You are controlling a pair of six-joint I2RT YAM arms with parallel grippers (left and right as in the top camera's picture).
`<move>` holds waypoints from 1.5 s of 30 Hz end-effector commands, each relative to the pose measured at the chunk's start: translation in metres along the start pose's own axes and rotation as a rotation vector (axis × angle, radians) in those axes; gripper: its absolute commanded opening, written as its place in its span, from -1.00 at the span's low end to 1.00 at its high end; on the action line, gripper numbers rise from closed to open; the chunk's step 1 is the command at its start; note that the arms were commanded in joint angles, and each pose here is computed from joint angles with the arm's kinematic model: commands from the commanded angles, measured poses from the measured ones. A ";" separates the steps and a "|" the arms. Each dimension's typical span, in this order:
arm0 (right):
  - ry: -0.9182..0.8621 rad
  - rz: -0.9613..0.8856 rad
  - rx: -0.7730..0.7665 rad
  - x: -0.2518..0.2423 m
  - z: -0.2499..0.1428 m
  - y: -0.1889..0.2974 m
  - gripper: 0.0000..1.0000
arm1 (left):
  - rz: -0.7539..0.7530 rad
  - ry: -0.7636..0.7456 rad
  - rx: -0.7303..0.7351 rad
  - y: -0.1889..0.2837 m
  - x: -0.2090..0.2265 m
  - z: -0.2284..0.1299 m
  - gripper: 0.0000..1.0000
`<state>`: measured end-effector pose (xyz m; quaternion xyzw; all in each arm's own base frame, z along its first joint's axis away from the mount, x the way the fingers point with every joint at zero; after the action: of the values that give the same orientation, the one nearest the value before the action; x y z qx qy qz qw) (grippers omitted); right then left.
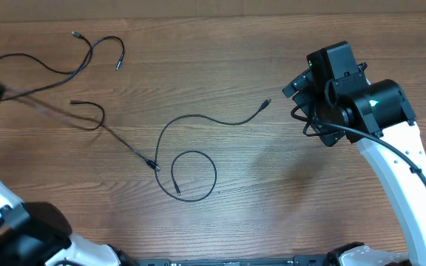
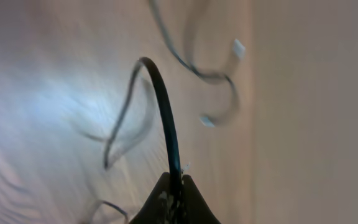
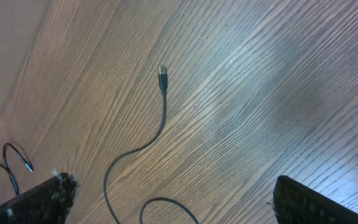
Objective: Untangle cables
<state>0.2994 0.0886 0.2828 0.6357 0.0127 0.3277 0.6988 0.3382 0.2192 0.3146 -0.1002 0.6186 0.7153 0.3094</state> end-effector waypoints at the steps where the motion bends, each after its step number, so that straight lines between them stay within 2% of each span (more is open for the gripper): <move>1: 0.004 0.012 -0.022 0.000 0.004 0.004 1.00 | 0.250 0.002 -0.114 -0.016 0.053 0.040 -0.92; 4: 0.004 0.013 -0.022 0.000 0.004 0.004 1.00 | 0.384 0.032 -0.148 -0.027 0.083 0.057 -0.91; 9: 0.004 0.013 -0.022 0.000 0.004 0.004 1.00 | 0.433 0.089 -0.140 -0.054 0.117 0.082 -0.92; 11: 0.004 0.012 -0.022 0.000 0.004 0.004 1.00 | 0.435 0.057 -0.147 -0.061 0.125 0.092 -0.91; 12: 0.004 0.013 -0.022 0.000 0.004 0.004 1.00 | 0.434 -0.018 -0.153 -0.068 0.130 0.103 -0.83; 13: 0.004 0.013 -0.022 0.000 0.004 0.004 1.00 | 0.437 -0.061 -0.149 -0.073 0.133 0.107 -0.61; 14: 0.004 0.012 -0.022 0.000 0.004 0.004 1.00 | 0.443 -0.097 -0.138 -0.078 0.137 0.110 -0.31; 15: 0.004 0.012 -0.022 0.000 0.004 0.004 1.00 | 0.452 -0.126 -0.103 -0.087 0.146 0.110 0.25; 16: 0.004 0.013 -0.022 0.000 0.004 0.004 1.00 | 0.449 -0.131 -0.076 -0.094 0.150 0.108 0.36; 21: 0.004 0.013 -0.022 0.000 0.004 0.004 1.00 | 0.316 -0.167 0.120 -0.136 0.155 0.087 0.27; 26: 0.004 0.013 -0.022 0.000 0.004 0.004 1.00 | 0.114 -0.280 0.317 -0.164 0.140 0.054 0.42; 30: 0.004 0.013 -0.022 0.000 0.004 0.004 1.00 | 0.001 -0.399 0.424 -0.169 0.126 0.031 0.52; 35: 0.004 0.013 -0.022 0.000 0.004 0.004 1.00 | 0.005 -0.439 0.503 -0.173 0.110 0.006 0.56; 39: 0.004 0.013 -0.022 0.000 0.004 0.004 1.00 | 0.043 -0.507 0.579 -0.179 0.096 -0.020 0.82; 45: 0.004 0.012 -0.022 0.000 0.004 0.004 0.99 | 0.097 -0.610 0.712 -0.192 0.072 -0.074 0.88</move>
<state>0.2994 0.0886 0.2828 0.6357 0.0127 0.3277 0.6988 0.3671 0.2083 0.1113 0.2140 0.7118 0.4982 0.4465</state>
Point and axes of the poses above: each gripper's point midway between its finger pads, its own y axis back along the fingers, its own x axis along the line the jaws close on, z = x × y, the point moved 4 cm from there along y, back along the fingers, and after that the axes turned 11 degrees about -y, right-handed, at the moved point
